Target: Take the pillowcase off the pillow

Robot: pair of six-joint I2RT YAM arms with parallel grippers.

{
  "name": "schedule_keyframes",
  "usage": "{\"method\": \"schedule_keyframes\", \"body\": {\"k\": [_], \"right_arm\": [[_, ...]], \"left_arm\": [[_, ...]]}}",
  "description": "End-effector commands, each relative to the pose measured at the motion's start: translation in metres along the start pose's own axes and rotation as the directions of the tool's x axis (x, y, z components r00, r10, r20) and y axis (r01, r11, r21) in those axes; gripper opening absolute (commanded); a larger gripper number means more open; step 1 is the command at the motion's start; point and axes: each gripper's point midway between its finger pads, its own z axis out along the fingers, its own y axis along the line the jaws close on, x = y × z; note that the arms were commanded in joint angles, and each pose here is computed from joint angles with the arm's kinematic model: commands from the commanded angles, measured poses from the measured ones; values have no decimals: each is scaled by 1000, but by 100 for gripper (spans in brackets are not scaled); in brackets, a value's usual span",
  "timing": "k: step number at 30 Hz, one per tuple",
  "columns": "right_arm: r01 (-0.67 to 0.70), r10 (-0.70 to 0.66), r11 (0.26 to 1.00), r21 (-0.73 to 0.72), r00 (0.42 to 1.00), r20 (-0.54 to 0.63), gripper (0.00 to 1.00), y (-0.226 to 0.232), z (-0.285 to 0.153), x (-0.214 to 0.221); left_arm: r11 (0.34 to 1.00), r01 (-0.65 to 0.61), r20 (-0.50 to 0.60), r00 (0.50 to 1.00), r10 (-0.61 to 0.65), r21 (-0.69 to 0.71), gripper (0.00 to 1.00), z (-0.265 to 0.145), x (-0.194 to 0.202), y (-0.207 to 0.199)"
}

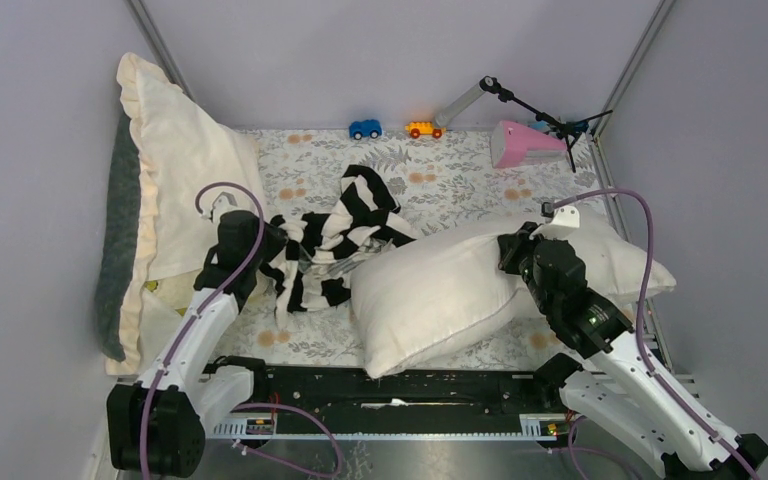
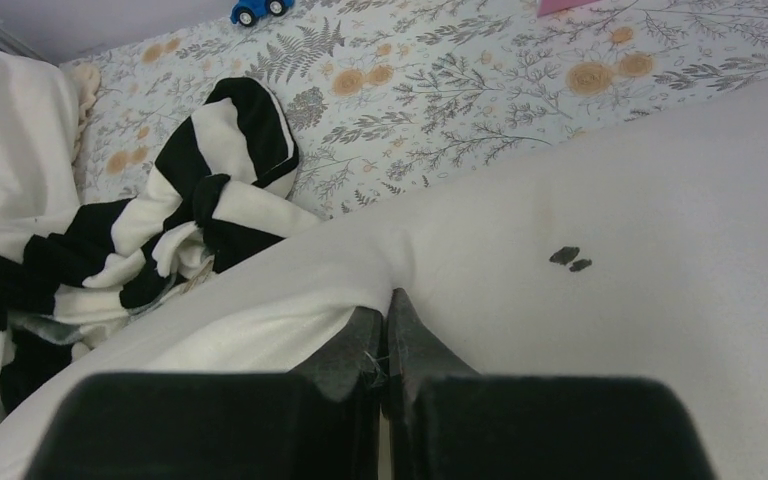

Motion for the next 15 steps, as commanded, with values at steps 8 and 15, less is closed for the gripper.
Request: {"method": "schedule_keyframes", "body": {"k": [8,15], "right_arm": [[-103,78,989,105,972,220,0,-7,-15,-79],[-133,70,970,203,954,290,0,5,19,-113]], "left_arm": [[946,136,132,975,-181,294,8,10,-90,-121],[972,21,311,946,-96,235,8,23,-203,-182]]}}
